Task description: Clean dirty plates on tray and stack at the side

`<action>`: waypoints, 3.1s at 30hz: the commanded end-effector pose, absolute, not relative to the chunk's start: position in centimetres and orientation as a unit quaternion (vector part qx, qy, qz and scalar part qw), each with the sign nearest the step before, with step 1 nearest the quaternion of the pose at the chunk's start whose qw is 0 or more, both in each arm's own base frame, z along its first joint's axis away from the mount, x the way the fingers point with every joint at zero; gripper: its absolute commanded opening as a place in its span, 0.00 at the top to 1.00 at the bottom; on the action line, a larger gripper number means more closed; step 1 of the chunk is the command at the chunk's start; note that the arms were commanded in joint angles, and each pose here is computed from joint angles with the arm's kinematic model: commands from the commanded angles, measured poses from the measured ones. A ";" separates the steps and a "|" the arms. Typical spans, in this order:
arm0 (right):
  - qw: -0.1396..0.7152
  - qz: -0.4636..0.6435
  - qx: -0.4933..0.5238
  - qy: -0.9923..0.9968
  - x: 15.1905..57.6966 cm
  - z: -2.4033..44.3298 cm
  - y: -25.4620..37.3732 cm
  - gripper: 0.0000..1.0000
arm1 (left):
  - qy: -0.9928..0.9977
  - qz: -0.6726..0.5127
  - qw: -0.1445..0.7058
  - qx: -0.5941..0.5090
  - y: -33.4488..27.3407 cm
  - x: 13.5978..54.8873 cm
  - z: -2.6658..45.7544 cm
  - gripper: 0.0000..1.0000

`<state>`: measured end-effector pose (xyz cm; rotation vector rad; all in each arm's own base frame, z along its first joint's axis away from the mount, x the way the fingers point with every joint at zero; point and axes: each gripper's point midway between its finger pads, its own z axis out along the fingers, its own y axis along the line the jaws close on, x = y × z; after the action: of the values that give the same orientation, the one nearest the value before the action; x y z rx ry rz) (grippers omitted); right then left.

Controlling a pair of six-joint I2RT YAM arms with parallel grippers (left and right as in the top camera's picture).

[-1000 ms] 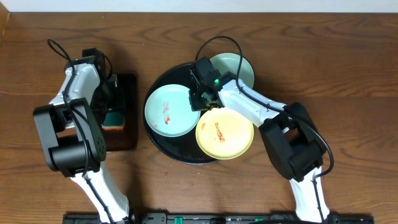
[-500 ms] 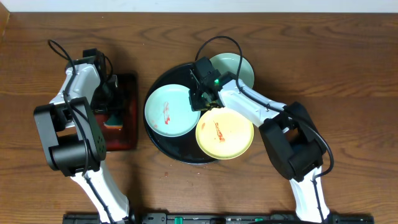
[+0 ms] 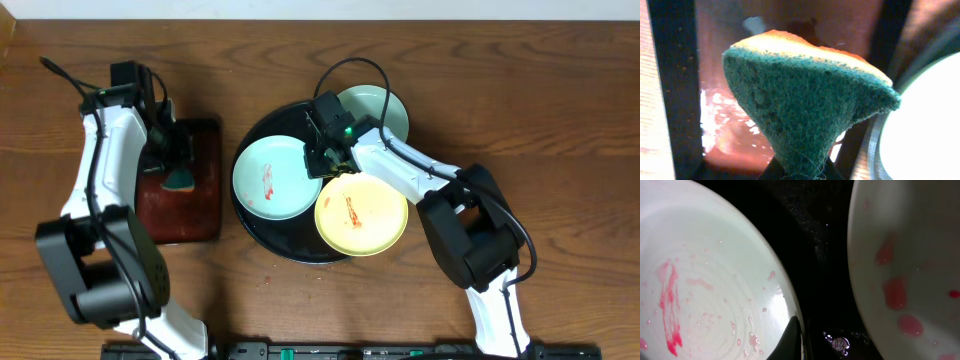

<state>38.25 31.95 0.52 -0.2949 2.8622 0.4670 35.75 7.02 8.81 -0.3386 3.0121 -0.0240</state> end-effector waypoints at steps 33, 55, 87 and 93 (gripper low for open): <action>0.083 0.112 -0.100 0.985 36.8 -2.2 30.5 0.96 | 0.985 -0.054 0.152 -0.068 -9.1 40.1 1.0 0.92; 0.082 0.111 -0.100 0.985 36.7 -2.2 30.5 0.97 | 0.993 -0.117 -0.032 -0.001 -11.1 31.4 0.2 0.92; 0.069 0.102 -0.099 0.987 36.0 -2.8 29.8 0.99 | 0.993 -0.003 0.067 -0.100 -7.5 35.7 -0.1 0.93; 0.069 0.103 -0.099 0.987 36.0 -2.8 29.8 0.99 | 0.965 0.156 0.121 -0.174 -1.7 36.3 1.1 0.93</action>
<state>37.55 31.57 0.38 -0.2991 2.8983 0.4507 36.03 -7.89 0.70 -0.3330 2.9610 0.0126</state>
